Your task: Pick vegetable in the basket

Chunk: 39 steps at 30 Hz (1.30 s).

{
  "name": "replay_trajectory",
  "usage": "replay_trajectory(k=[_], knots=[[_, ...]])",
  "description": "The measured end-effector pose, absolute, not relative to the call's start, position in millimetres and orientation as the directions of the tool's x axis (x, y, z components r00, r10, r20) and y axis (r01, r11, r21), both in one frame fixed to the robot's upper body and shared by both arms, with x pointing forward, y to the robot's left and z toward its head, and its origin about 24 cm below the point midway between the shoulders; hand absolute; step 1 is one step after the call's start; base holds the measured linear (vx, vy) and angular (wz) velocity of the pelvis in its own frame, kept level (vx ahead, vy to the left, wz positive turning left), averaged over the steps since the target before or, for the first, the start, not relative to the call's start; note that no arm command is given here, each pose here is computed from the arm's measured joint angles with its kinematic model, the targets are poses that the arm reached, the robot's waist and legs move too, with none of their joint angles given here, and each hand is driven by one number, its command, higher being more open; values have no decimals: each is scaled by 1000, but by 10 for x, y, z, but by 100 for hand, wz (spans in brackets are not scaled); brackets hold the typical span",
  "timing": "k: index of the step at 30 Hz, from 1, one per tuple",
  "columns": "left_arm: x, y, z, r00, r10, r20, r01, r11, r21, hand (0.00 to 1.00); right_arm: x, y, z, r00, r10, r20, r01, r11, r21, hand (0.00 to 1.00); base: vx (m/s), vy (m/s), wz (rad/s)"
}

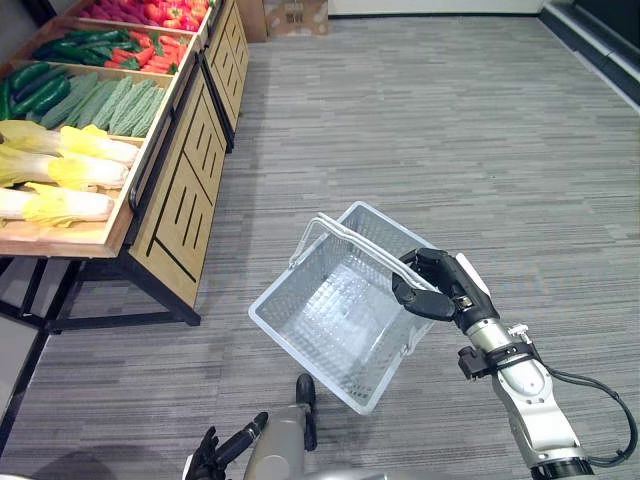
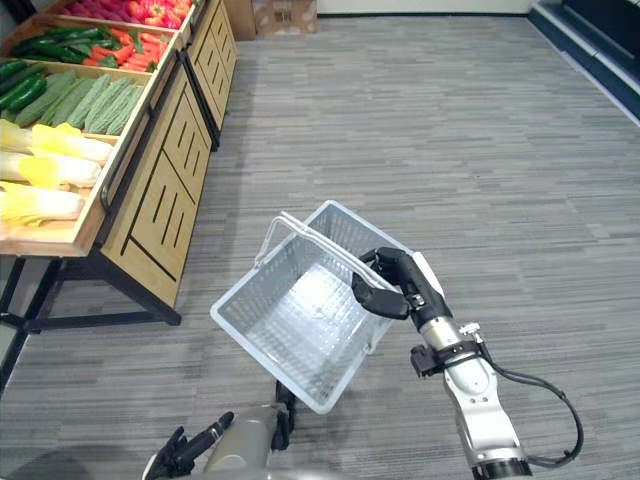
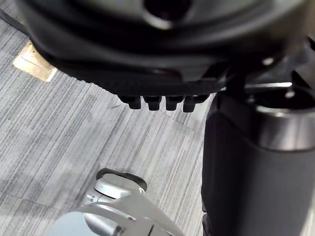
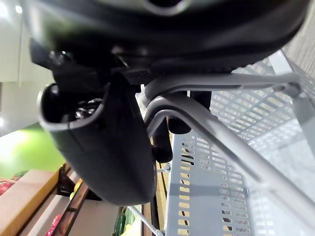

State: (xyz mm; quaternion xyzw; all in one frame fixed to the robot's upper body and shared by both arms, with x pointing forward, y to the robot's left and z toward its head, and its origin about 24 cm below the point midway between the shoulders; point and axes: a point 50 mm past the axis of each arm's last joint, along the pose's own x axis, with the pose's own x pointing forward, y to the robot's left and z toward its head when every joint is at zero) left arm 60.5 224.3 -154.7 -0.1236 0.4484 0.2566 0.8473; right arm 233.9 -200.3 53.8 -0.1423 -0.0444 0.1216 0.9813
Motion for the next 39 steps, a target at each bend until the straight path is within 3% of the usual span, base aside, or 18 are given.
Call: replay_trajectory(k=[6,12,24,31,39], knots=[[532,2358,-1563,405,322,-856,-442,888,124,100,2321,-2016,526,967,248,57,-221,930,-292,0,433,163,26],[554,2314,-1577,398,300,-867,-442,891,105,100,2319,-2024,551,969,230,86,-196,936,-293,0,418,-11,60],[232,2159,-1656,303,298,-905,-541,836,94,100,2144,-2091,609,979,172,107,-136,950,-283,0,445,-320,64],[391,2208,-1598,387,326,-863,-549,833,69,100,2121,-2182,577,991,80,106,-51,968,-245,0,308,-236,61],[499,2160,-1584,432,287,-855,-510,859,30,100,2081,-2426,452,993,-91,69,105,967,-231,0,255,56,48]])
